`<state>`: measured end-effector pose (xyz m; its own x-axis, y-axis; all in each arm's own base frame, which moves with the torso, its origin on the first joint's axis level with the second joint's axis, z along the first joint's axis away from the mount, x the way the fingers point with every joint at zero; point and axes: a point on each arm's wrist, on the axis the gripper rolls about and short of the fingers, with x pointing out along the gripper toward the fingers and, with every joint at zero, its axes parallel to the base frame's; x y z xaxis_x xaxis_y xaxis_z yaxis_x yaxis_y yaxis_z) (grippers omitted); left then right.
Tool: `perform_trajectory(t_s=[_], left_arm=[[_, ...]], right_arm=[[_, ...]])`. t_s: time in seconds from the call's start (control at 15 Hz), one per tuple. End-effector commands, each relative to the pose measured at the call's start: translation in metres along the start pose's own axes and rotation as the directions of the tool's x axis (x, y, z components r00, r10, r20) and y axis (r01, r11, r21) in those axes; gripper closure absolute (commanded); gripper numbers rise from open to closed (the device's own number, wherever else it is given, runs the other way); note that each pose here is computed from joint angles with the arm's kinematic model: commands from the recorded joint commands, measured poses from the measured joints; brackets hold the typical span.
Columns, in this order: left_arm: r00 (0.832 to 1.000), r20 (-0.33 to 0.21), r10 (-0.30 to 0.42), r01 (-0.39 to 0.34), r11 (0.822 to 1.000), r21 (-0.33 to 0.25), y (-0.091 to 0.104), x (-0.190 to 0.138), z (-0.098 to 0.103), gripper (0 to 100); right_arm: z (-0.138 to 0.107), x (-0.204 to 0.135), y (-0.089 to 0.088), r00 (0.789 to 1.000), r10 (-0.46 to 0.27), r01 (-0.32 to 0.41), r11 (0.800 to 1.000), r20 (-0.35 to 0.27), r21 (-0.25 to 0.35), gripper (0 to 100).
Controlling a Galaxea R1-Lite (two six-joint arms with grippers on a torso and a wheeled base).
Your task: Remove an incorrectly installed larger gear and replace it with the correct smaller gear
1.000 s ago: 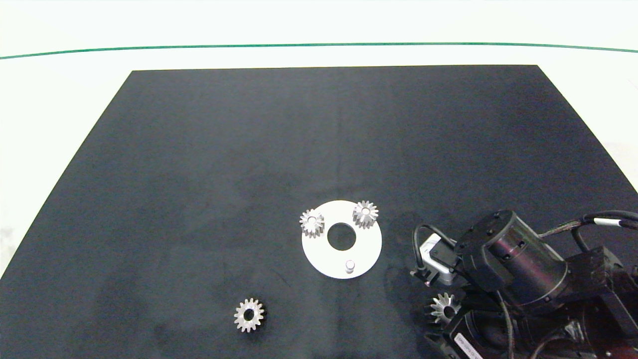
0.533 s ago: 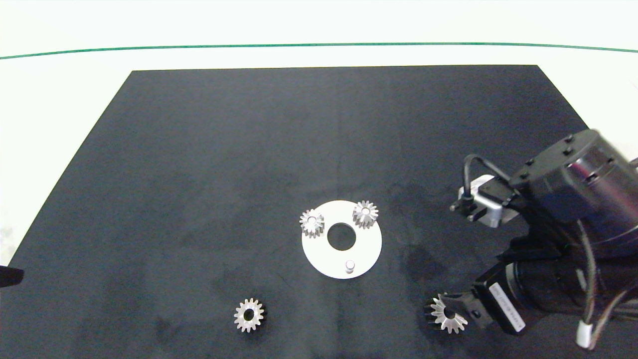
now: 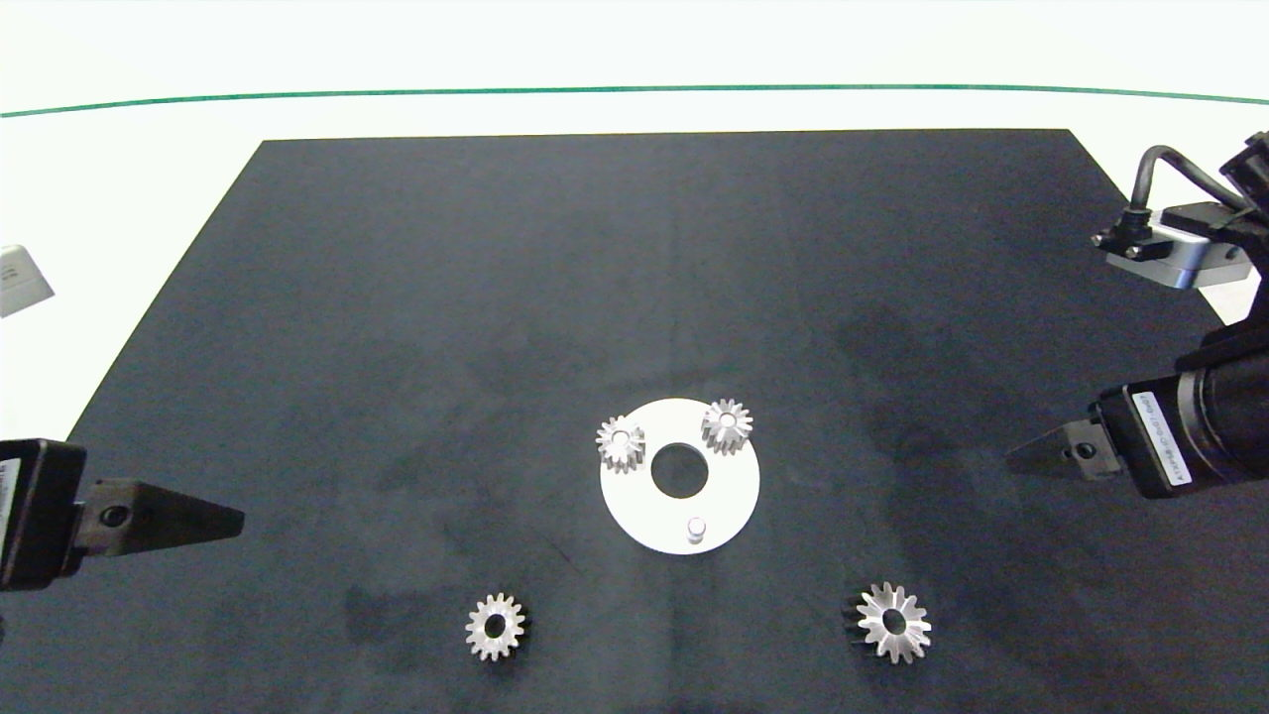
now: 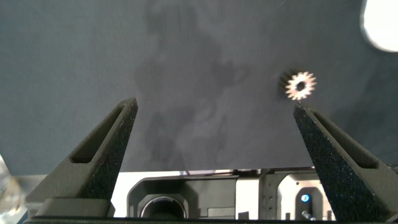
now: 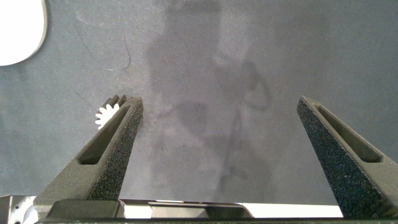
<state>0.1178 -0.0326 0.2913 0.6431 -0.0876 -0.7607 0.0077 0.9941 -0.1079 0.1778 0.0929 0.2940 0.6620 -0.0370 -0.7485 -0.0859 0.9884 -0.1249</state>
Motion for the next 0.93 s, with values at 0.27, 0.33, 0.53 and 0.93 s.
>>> perform_trajectory(t_s=[0.27, 0.33, 0.53, 0.93], left_arm=[[0.996, -0.093, 0.015, -0.013, 1.0, 0.026, -0.007, 0.024, 0.001, 0], [0.996, -0.092, 0.009, -0.006, 0.999, 0.033, -0.008, 0.027, 0.001, 0], [0.995, -0.098, -0.002, 0.006, 0.999, 0.039, -0.012, 0.03, 0.001, 0], [0.992, -0.122, -0.007, 0.016, 0.997, 0.069, -0.041, 0.057, -0.01, 0]], right_arm=[[-0.005, 0.0, 0.007, 1.0, 0.016, -0.016, 1.0, -0.014, -0.027, 0], [-0.007, 0.0, 0.009, 1.0, 0.021, -0.021, 0.999, -0.02, -0.039, 0], [-0.009, -0.001, 0.012, 0.999, 0.031, -0.032, 0.998, -0.021, -0.054, 0], [-0.01, -0.002, 0.011, 0.999, 0.034, -0.035, 0.998, -0.018, -0.055, 0]])
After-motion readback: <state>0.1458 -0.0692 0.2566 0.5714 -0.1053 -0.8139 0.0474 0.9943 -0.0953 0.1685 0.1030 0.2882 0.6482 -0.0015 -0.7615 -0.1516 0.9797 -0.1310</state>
